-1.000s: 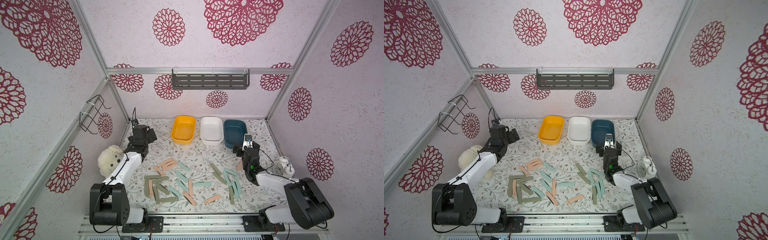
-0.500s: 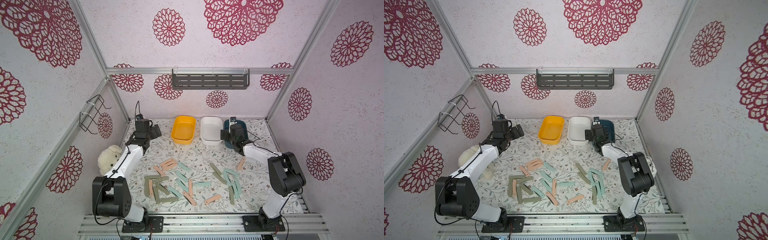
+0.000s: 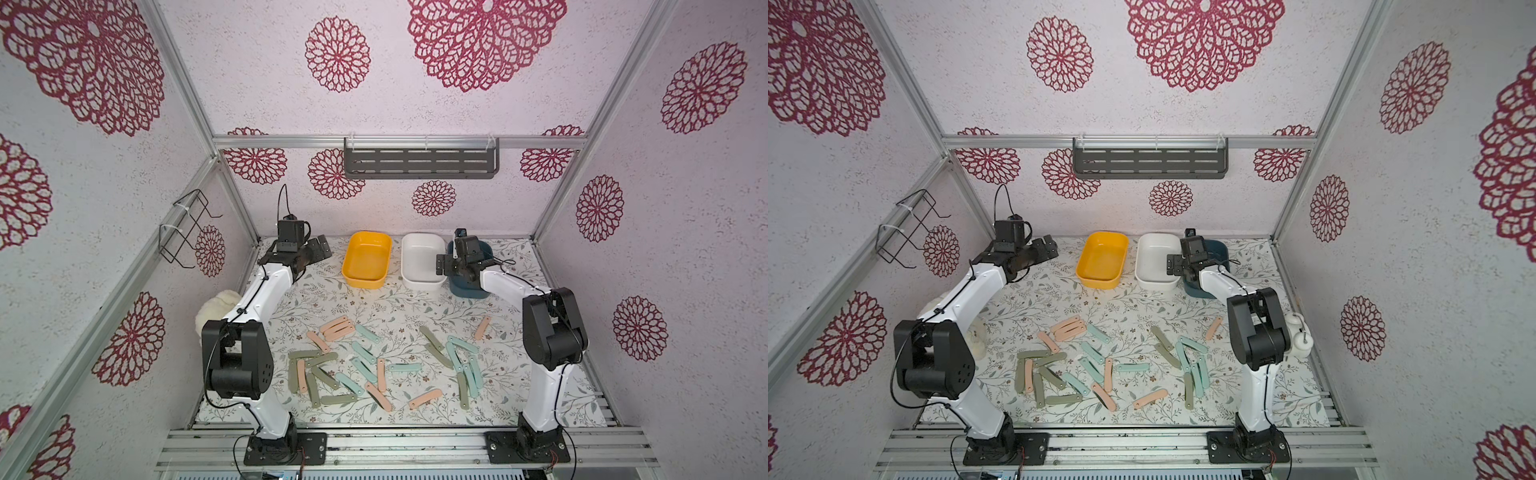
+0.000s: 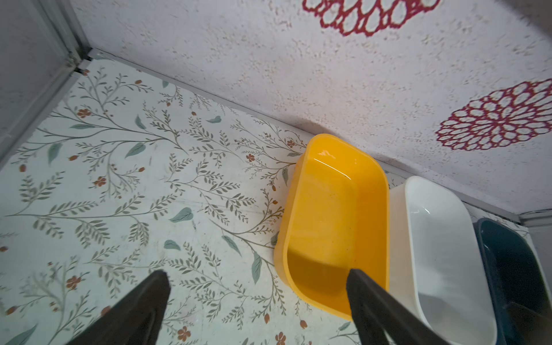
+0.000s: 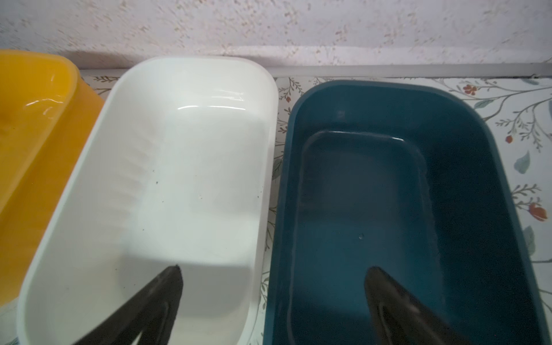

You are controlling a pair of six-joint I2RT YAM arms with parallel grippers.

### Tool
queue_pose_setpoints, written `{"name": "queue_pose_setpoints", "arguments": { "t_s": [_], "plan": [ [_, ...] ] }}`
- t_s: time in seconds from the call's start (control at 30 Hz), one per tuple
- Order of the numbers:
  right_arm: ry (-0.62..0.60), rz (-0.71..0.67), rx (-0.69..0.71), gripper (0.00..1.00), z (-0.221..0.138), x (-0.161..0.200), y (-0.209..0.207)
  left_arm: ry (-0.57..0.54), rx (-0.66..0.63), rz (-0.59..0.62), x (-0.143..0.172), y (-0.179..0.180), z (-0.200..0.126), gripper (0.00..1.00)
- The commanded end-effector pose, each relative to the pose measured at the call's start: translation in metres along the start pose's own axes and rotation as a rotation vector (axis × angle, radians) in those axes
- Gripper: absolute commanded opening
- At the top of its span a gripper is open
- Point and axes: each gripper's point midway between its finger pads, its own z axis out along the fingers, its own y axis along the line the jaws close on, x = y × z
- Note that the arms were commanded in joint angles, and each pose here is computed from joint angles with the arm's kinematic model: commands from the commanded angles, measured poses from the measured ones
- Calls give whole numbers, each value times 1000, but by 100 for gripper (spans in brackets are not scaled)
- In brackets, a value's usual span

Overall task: Place the fruit knives into the storage box by color
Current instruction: Move the storage box to the center of the board.

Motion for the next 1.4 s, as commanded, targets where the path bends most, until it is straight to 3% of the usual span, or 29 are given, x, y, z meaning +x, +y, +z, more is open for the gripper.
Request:
{"name": "queue_pose_setpoints", "arguments": {
  "t_s": [0.0,0.17,0.53,0.93,1.37],
  "plan": [
    [35,52,-26,99,6,-8,-1,77,79,-50,4,-6,19,97],
    [61,49,-50,99,29,-11,-3,169,154,-119,15,-11,58,97],
    [102,18,-184,94,64,-12,30,228,314,-224,31,-31,105,97],
    [102,-25,-278,92,69,-14,85,255,413,-276,46,-48,117,97],
    [106,-51,-320,93,69,-15,120,271,409,-289,67,-42,106,97]
  ]
}}
